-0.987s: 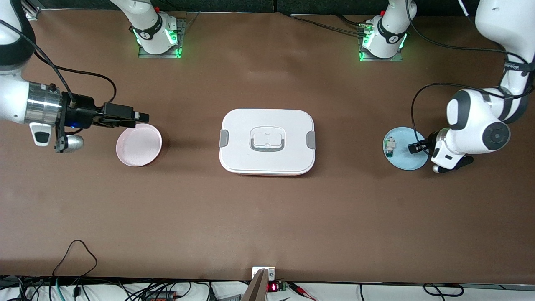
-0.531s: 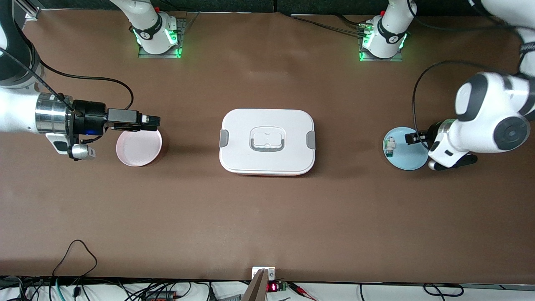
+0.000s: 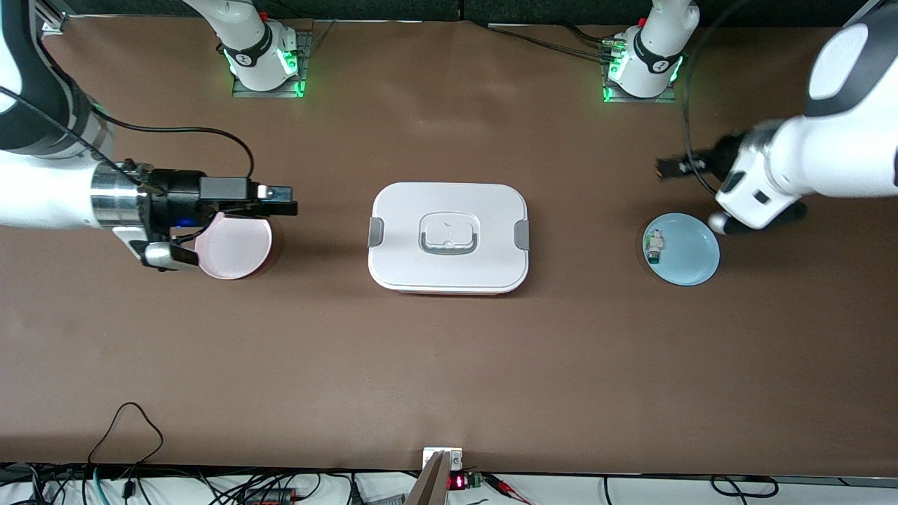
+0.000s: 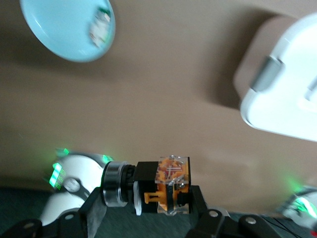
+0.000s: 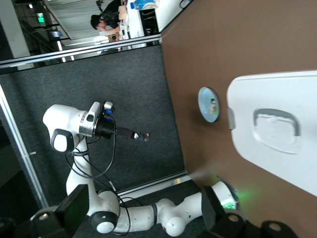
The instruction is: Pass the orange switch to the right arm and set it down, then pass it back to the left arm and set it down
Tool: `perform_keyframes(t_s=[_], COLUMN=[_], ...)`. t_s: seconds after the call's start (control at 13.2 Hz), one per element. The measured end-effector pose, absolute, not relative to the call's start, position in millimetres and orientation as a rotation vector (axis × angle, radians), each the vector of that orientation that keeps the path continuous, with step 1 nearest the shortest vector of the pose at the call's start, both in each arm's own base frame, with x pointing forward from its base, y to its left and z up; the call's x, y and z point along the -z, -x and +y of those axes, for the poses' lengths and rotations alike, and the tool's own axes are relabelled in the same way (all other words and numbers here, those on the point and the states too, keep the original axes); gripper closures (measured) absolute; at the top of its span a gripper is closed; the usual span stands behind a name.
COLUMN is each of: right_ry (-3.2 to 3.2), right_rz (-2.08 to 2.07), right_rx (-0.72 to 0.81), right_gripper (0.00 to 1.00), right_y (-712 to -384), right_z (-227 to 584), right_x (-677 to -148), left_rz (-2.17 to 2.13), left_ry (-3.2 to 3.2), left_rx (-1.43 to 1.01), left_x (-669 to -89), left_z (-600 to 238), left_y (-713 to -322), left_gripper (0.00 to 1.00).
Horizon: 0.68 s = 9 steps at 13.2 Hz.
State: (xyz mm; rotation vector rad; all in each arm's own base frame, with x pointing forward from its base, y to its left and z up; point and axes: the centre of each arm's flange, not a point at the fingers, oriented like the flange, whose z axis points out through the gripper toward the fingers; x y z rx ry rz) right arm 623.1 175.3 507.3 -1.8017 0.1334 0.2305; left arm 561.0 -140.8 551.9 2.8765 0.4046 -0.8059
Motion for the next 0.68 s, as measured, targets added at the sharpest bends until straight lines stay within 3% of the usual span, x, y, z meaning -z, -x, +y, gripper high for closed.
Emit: perform_keyframes(t_s=[0.3, 0.68], right_ry=[1.726, 1.671], right_rz=[0.156, 0.191], right_rx=[-0.245, -0.221], right_gripper=[0.0, 0.0], right_y=[-625.4, -621.6], right_z=[200.2, 241.5], right_x=[-495.7, -495.4], left_rz=[0.68, 0.966], left_ry=[-2.538, -2.09], left_rx=[1.077, 1.273], left_x=[-588.6, -586.0], left_z=[-229.9, -304.8], left_y=[-533.2, -556.5], left_gripper=[0.27, 0.27])
